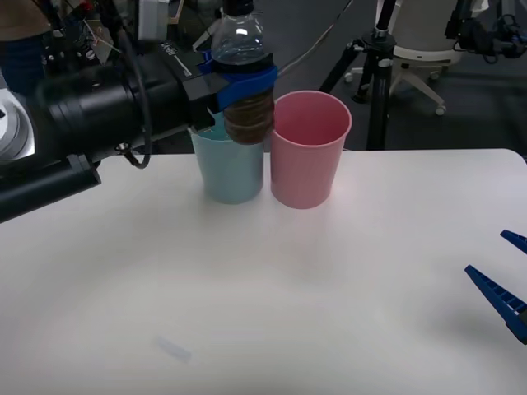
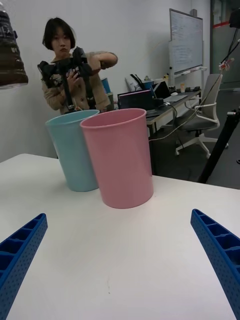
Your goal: Grasp the object on the table and drop it into the matching bin: aluminum can to the light blue bin, PET bottle to the pink bin.
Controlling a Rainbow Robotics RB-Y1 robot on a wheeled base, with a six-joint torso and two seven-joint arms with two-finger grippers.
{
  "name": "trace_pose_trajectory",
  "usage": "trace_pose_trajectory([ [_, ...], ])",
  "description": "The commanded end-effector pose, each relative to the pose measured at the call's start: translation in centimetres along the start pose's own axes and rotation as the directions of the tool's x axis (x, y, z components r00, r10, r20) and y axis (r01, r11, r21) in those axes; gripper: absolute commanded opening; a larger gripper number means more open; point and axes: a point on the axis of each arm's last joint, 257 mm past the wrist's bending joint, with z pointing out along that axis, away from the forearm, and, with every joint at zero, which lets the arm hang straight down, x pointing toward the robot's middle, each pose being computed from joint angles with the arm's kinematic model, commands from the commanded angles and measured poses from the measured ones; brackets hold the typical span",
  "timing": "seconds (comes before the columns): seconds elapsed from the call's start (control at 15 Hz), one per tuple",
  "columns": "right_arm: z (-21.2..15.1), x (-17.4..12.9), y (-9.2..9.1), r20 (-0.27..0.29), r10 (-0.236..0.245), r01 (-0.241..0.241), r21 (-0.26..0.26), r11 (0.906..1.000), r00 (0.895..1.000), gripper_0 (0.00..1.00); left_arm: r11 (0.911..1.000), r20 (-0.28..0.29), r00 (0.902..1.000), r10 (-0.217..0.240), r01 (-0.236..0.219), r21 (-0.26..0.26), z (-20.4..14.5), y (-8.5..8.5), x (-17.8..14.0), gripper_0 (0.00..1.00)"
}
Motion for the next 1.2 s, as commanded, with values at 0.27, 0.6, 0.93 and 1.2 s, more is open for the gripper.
trace_pose_trajectory([
  [0.27, 0.0, 0.0, 0.0, 0.0, 0.0, 0.0, 0.0, 1.0, 1.0, 1.0, 0.9997, 0.009, 0.9999, -0.012, 0.012, 0.022, 6.4, 0.9, -0.5, 0.0],
  [0.6, 0.0, 0.0, 0.0, 0.0, 0.0, 0.0, 0.0, 1.0, 1.0, 1.0, 0.9999, -0.005, 0.9999, -0.016, 0.016, 0.0, 10.9, 2.4, 0.7, 0.0],
  [0.93, 0.0, 0.0, 0.0, 0.0, 0.0, 0.0, 0.0, 1.0, 1.0, 1.0, 1.0, -0.028, 0.9996, 0.001, -0.001, -0.003, 13.7, 2.9, 2.0, 0.0],
  [1.2, 0.0, 0.0, 0.0, 0.0, 0.0, 0.0, 0.0, 1.0, 1.0, 1.0, 0.9994, -0.042, 0.999, 0.012, -0.014, -0.032, 15.5, 4.2, 2.7, 0.0],
])
